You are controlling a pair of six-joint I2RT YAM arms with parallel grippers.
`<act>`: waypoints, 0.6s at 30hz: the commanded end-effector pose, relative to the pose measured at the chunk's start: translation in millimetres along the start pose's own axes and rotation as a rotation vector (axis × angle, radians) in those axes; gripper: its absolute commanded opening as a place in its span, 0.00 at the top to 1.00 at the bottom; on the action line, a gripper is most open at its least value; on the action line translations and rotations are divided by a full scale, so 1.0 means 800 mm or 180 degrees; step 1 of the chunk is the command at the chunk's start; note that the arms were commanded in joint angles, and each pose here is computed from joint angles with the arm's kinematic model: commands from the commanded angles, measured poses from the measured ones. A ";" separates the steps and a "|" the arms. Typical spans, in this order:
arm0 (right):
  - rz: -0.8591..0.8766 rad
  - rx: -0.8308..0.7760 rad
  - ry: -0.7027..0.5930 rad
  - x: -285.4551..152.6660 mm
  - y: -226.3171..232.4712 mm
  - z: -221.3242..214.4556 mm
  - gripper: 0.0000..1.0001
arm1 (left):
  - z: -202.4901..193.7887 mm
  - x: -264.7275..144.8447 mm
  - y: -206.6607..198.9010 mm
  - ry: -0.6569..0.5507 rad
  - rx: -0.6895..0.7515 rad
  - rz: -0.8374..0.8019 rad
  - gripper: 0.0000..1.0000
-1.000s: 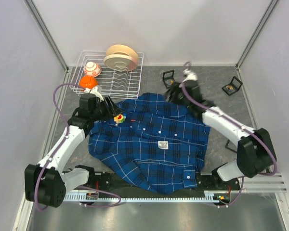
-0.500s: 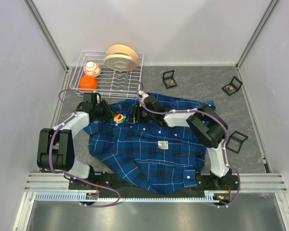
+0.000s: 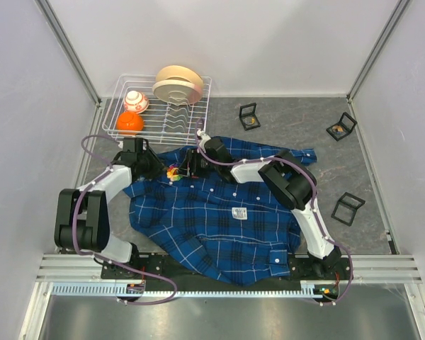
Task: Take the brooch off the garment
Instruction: Pick up the brooch from the flattened clothing.
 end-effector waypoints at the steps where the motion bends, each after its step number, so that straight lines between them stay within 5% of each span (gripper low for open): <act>1: 0.0372 -0.0122 -0.0063 0.010 0.027 0.010 0.45 | 0.017 -0.022 -0.004 -0.0188 -0.0360 0.0191 0.53; 6: 0.0615 -0.0189 -0.0146 0.001 0.047 0.017 0.60 | 0.026 -0.032 -0.018 -0.0182 -0.0578 0.0146 0.33; 11: 0.0785 -0.0230 -0.0073 0.003 0.057 0.015 0.67 | 0.042 -0.027 -0.037 0.0046 -0.0717 0.0142 0.33; 18: 0.0902 -0.0233 -0.0033 0.008 0.064 0.012 0.61 | 0.036 -0.009 -0.045 0.0361 -0.0892 0.0121 0.33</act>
Point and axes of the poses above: each gripper's point midway between its finger pads, its own x axis out along the fingers, its own y axis along the line the jaws close on, z = x × y, the point moved 4 cm from there along -x, back along the fingers, and after that the axes turned 11 degrees about x, right-handed, at the moved point
